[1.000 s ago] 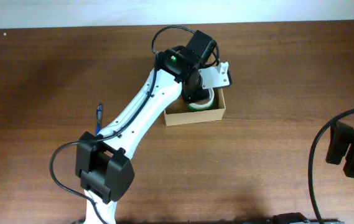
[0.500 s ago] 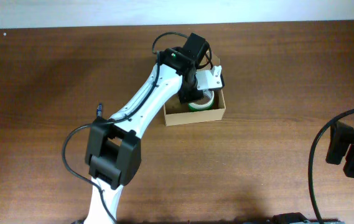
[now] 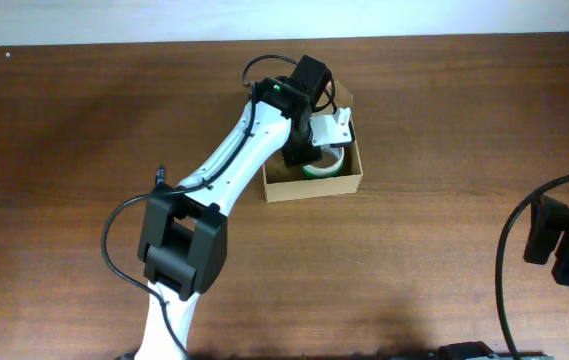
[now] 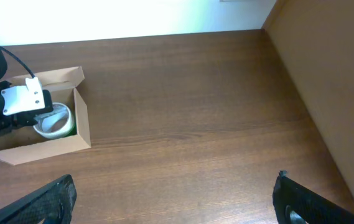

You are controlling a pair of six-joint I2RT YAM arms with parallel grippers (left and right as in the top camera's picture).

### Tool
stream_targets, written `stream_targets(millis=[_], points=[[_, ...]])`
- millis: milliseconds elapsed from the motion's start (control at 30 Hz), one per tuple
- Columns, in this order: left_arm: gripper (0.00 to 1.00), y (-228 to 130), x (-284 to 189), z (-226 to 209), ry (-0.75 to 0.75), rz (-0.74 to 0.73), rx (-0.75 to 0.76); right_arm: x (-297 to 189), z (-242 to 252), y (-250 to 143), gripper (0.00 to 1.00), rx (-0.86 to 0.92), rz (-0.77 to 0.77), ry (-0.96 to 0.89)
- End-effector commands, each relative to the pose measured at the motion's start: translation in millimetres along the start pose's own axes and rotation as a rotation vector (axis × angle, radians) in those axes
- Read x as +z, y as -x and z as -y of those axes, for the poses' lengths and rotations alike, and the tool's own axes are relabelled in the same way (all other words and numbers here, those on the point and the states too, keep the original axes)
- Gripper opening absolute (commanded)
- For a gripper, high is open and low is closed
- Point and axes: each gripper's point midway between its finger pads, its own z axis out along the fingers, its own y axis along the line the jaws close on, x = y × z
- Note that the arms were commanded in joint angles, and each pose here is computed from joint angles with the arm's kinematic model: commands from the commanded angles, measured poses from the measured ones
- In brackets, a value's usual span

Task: Pack container
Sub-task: 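Carry the white marker over the box and lower it inside, then open the left gripper and move it back to the blue pen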

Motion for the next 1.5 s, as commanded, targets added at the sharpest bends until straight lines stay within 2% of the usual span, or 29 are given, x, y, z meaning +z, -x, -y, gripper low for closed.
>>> stream_targets(millis=[0, 133, 400, 433, 467, 533, 667, 900, 1167, 1233, 1333, 1400, 1467], points=[[0.02, -4.1, 12.8, 4.3, -0.046, -0.008, 0.008, -1.2, -1.7, -1.0, 0.99, -0.006, -0.001, 0.01], [0.02, -14.3, 18.0, 18.2, -0.111, -0.049, -0.001, -1.2, -1.7, -0.9, 0.99, -0.006, -0.001, 0.01], [0.03, -15.1, 18.3, 20.3, -0.118, -0.055, -0.001, -1.1, -1.7, -0.9, 0.99, -0.006, -0.001, 0.01], [0.14, -14.7, 18.4, 19.6, -0.115, -0.053, -0.001, -1.0, -1.7, -0.9, 0.99, -0.006, -0.001, 0.01], [0.29, -14.1, 18.5, 18.8, -0.112, -0.05, 0.0, -1.1, -1.7, -0.9, 0.99, -0.006, -0.001, 0.01], [0.49, -12.3, 18.8, 17.0, -0.104, -0.044, 0.002, -1.0, -1.7, -0.9, 0.99, -0.006, -0.001, 0.01], [0.63, -6.2, 14.0, 10.4, -0.081, -0.024, 0.004, -0.8, -1.8, -0.8, 0.99, -0.006, -0.002, 0.01], [0.7, 23.2, -24.2, -24.2, 0.051, 0.058, -0.01, -0.5, -1.8, -0.9, 0.99, -0.006, -0.003, 0.009], [0.7, 43.2, -87.5, -74.2, 0.285, 0.11, -0.032, -0.5, -1.7, -0.8, 0.99, -0.007, -0.003, 0.009], [0.62, 30.5, -105.2, -96.7, 0.394, 0.064, -0.092, -0.5, -1.0, -0.8, 0.99, -0.007, -0.003, 0.005], [0.42, 9.7, -120.6, -120.2, 0.479, 0.041, -0.223, -0.5, -0.5, -0.7, 0.99, -0.007, -0.002, 0.002], [0.33, -11.4, -126.9, -134.1, 0.504, 0.05, -0.394, -0.5, -0.5, -0.7, 0.99, -0.007, -0.002, 0.002], [0.29, -35.3, -128.4, -141.5, 0.499, 0.05, -0.561, -0.5, -0.6, -0.7, 0.99, -0.007, -0.002, 0.002]])
